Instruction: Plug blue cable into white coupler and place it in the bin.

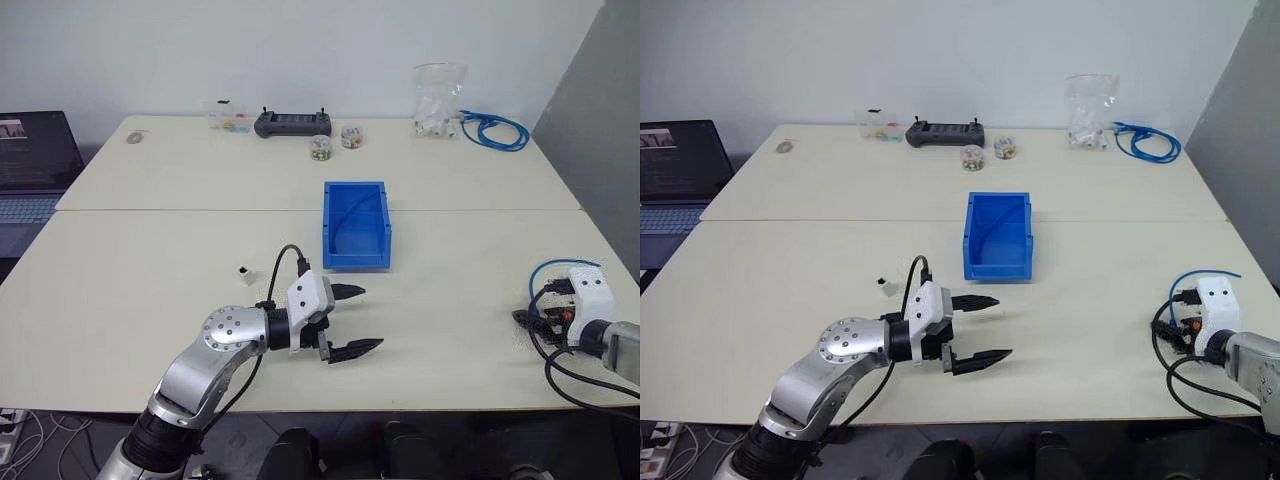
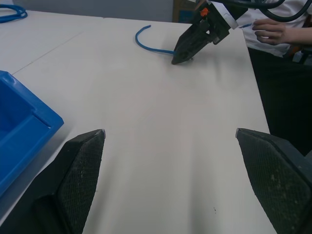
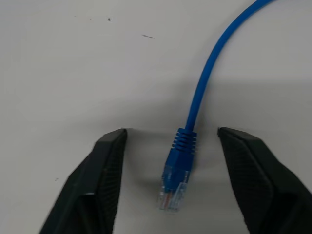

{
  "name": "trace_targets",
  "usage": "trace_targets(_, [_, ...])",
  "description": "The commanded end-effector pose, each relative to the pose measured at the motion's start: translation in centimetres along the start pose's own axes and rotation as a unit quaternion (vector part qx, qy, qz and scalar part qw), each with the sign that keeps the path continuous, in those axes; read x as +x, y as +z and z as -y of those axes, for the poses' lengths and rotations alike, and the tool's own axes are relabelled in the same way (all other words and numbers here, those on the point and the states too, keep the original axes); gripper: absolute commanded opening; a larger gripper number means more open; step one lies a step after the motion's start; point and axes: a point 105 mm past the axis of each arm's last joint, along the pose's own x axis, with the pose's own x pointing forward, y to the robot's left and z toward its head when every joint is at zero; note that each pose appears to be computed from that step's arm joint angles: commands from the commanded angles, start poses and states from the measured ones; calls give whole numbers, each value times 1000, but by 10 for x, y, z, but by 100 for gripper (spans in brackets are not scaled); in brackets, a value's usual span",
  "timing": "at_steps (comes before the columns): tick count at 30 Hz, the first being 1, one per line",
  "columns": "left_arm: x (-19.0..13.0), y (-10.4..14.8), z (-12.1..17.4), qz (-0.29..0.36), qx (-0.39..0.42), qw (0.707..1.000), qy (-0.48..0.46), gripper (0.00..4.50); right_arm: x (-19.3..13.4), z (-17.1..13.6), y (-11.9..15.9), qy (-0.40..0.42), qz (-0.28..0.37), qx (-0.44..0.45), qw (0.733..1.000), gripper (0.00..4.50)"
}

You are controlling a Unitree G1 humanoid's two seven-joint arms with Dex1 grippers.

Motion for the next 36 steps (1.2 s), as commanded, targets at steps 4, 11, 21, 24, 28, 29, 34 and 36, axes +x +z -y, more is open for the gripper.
trace_targets(4, [1,10,1,10,24,1000,-3,450,0,1,5,4,13,25,1000,112])
trace_targets(11, [-2,10,1,6,25,1000,-5,450,-1,-19,13,42,22,74,996,11])
trace_targets(21, [-37,-6,2,-52,17,998,-15,450,8,-127,37,176,47,166,969,10])
trace_targets(24, [-47,-9,1,-66,16,998,-10,450,12,-158,47,210,59,199,955,10])
trace_targets(28, [-52,-11,-1,-73,18,997,2,450,16,-184,52,236,51,215,946,9])
trace_targets(29, [-53,-12,-1,-73,19,997,4,450,17,-188,52,241,48,219,944,9])
trace_targets(34, [-56,-14,-2,-76,18,997,15,450,17,-190,58,252,55,235,937,128])
trace_targets(36, [-57,-15,-3,-78,18,997,18,450,15,-191,61,258,61,234,935,175])
